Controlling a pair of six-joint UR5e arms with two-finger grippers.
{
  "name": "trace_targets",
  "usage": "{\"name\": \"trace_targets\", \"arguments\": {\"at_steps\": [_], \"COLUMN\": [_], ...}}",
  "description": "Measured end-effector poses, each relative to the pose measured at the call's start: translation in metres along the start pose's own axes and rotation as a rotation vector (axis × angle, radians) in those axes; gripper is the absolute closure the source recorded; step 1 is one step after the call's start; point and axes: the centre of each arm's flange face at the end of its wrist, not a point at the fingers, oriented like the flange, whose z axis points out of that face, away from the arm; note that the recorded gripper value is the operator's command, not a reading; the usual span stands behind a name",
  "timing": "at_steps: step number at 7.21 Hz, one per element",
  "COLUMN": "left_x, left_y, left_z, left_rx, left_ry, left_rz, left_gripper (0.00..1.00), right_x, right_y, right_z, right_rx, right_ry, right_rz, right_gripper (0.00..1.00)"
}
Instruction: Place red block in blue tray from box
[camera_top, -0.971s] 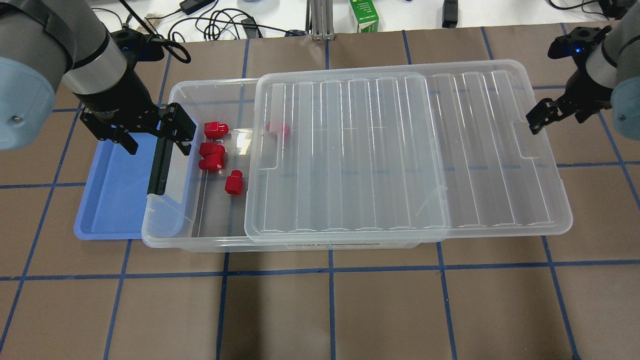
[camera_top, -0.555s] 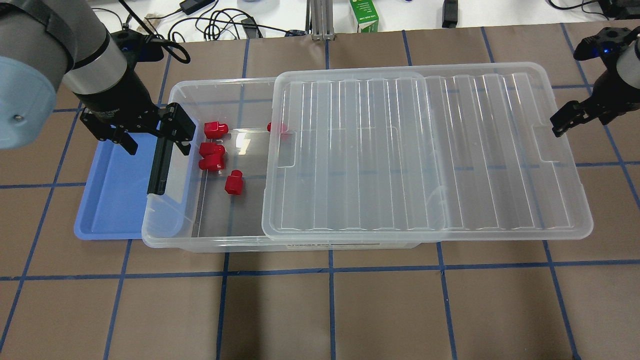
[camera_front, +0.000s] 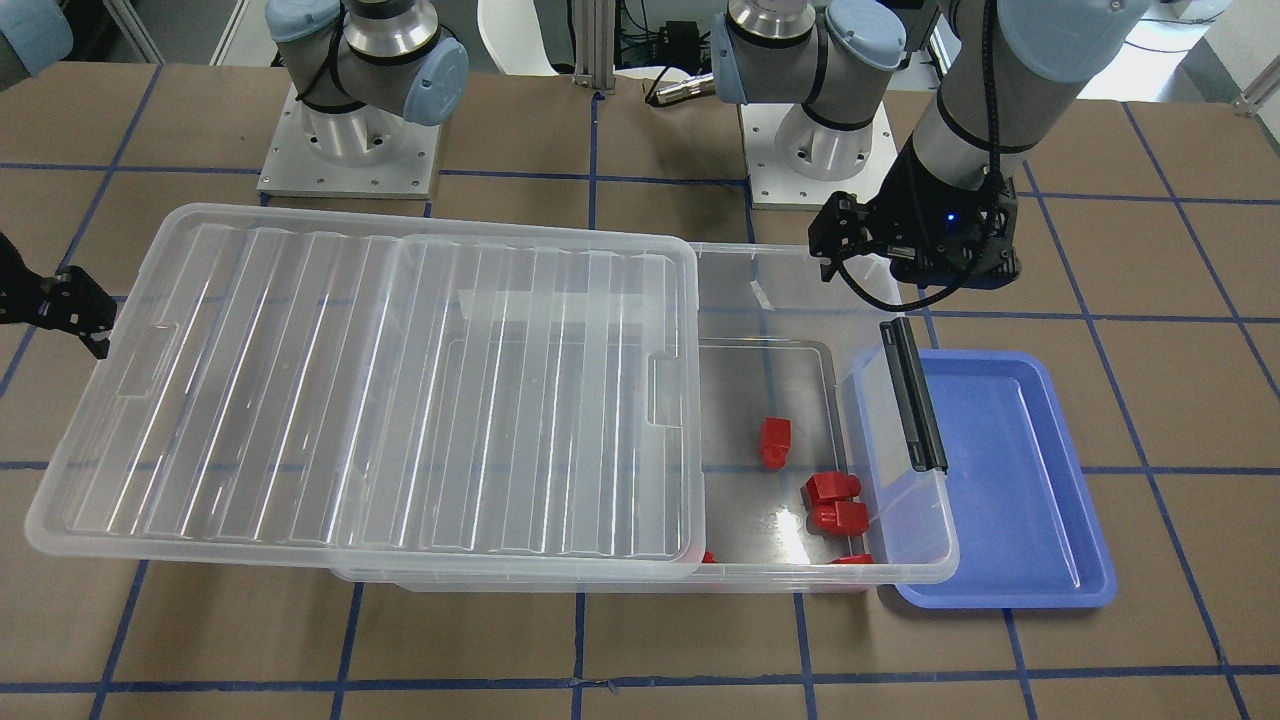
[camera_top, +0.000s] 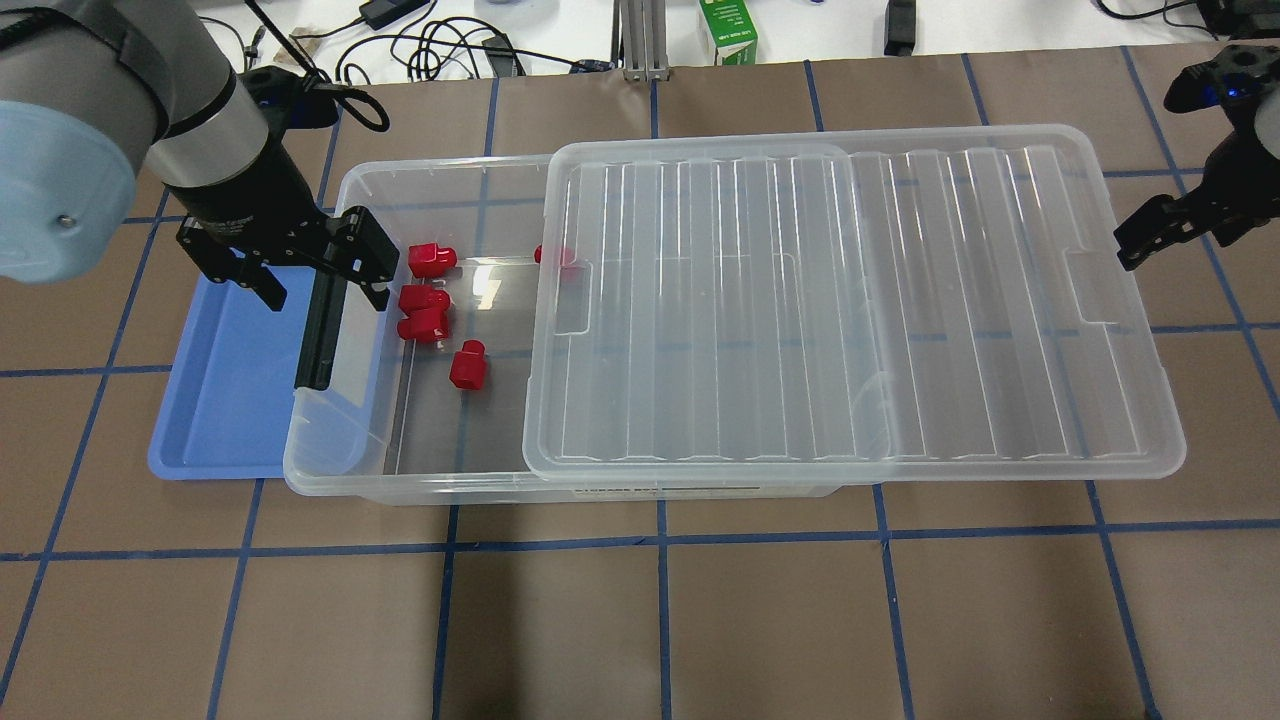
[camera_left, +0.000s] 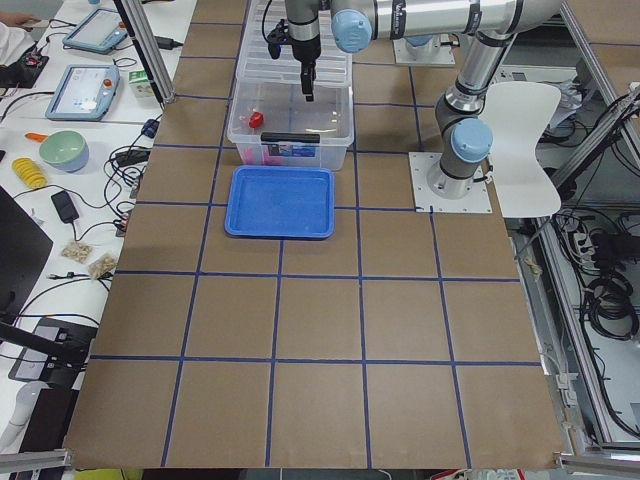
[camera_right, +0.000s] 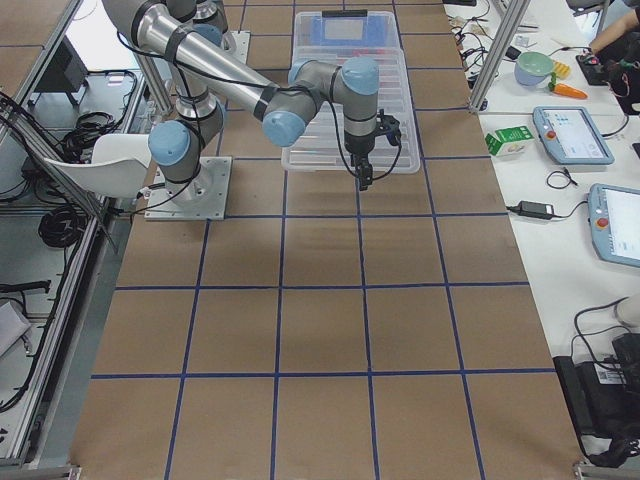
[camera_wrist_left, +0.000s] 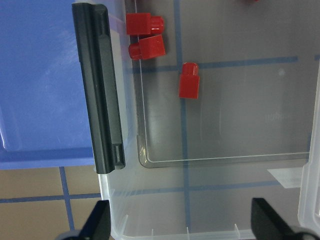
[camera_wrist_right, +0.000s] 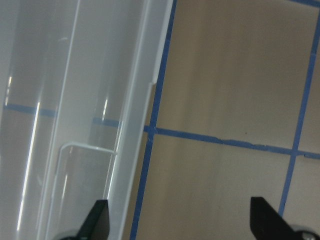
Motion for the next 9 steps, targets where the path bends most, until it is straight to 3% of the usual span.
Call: {"name": "trace_targets", "arguments": {"at_steps": [2, 4, 9], "left_x": [-0.001, -0.001, 0.006], "left_y": [-0.023, -0.042, -0.062], "left_z": [0.024, 0.061, 0.142], "left_rx": [-0.003, -0.003, -0.025], "left_ry": [0.0, 0.004, 0.009], "left_rz": [-0.006, -0.003, 0.015], "left_gripper": [0.18, 0.18, 0.23], "right_x": [0.0, -0.013, -0.132], "right_y": [0.004, 0.012, -0.025], "right_z": [-0.069, -0.115, -0.13], "right_rx": [-0.041, -0.039, 0.013], "right_ry": [-0.025, -0.03, -0.042], "right_rz": [0.015, 0.068, 0.266], "right_gripper": [0.0, 0.0, 0.0]}}
